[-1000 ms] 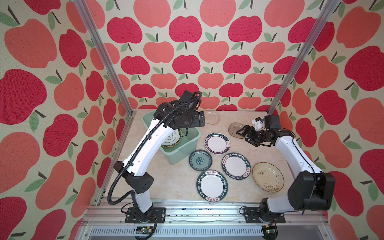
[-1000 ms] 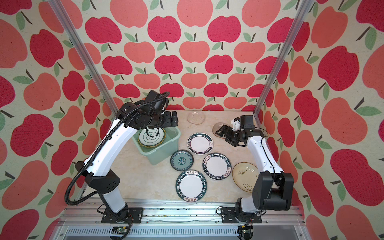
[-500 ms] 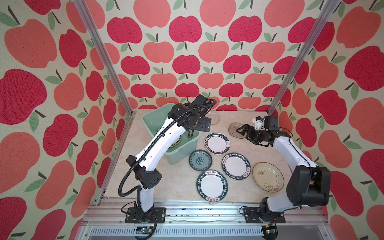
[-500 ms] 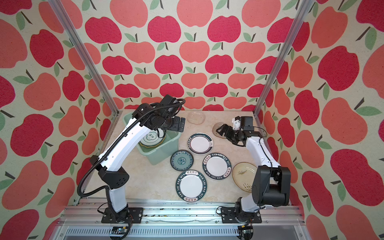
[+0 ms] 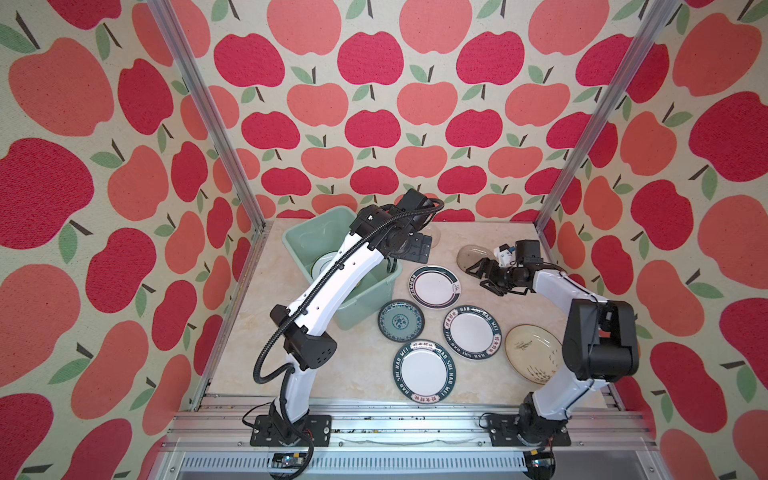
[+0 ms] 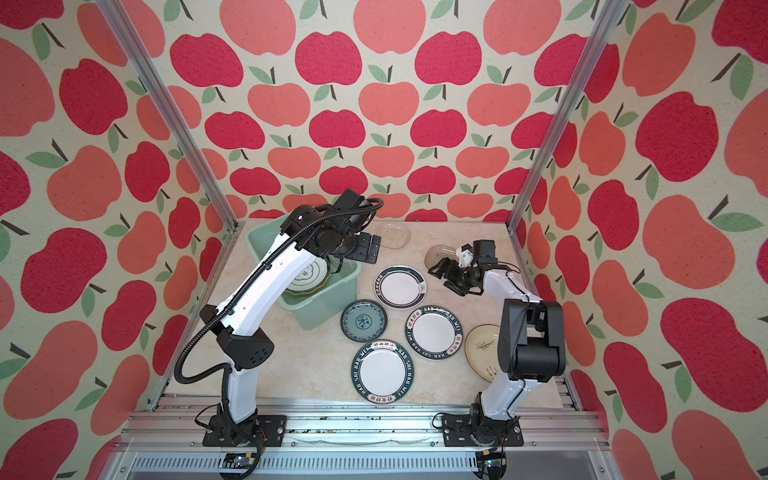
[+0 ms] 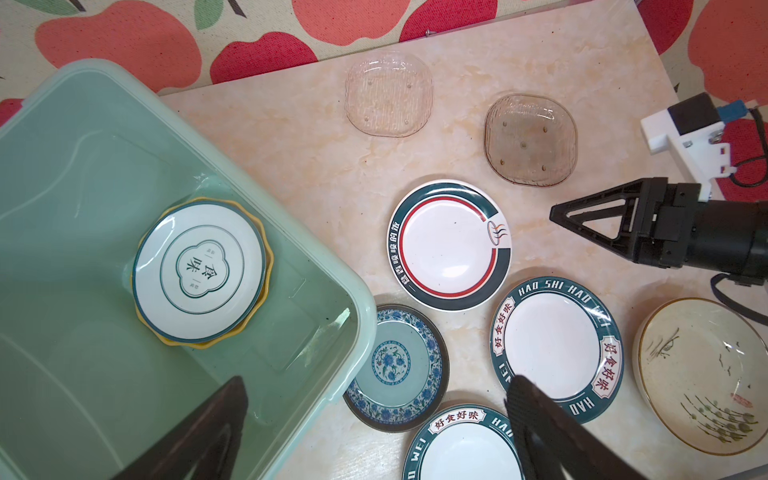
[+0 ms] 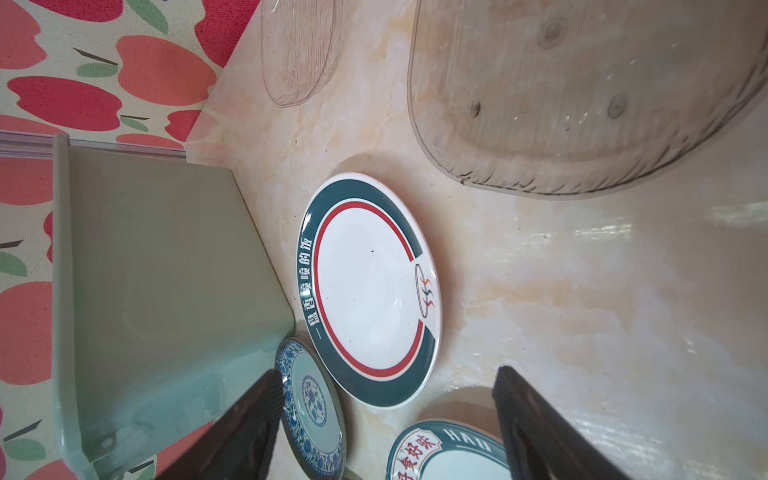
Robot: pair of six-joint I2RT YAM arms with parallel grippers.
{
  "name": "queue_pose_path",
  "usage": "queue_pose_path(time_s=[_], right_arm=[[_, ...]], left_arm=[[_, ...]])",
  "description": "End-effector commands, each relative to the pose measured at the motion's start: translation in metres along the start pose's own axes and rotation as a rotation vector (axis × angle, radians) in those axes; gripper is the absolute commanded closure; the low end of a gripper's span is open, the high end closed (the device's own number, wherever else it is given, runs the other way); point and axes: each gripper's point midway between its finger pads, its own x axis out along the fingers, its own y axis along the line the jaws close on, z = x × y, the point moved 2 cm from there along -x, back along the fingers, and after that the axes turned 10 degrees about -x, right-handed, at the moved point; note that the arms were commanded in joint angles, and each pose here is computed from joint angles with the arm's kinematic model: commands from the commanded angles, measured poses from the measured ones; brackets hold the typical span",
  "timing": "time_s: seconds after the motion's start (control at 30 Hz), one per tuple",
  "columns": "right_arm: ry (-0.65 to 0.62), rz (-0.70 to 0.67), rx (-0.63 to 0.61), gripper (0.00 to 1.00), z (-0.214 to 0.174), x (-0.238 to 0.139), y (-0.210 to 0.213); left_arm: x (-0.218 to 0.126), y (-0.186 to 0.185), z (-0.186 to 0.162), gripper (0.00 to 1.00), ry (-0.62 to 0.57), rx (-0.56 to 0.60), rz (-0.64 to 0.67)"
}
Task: Place the plates into the plastic bin on the countertop
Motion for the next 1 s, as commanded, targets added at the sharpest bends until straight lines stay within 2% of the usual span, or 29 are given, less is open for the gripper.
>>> queue_pose_path(time_s=[0.0,0.47,0.77,0.97], right_arm=[[0.037,0.060,0.044,0.25,-0.008,0.019,-0.009],[0.159,0.099,0.051,0.51,-0.029,0.073,-0.017],[0.185,0.092,0.054,0.73,-0.038,0.086,-0.021],[0.181,0.090,0.049,0.92,-0.037,0.086,-0.019]], left_arm=[[-0.005,-0.002,-0.004,0.01,0.017,-0.006,-0.008],[-0.008,0.000,-0.005,0.01,0.020,-0.028,-0.002],[-0.011,0.000,-0.004,0.01,0.017,-0.049,-0.007],[-0.015,0.001,-0.003,0.01,0.009,-0.065,-0.010]])
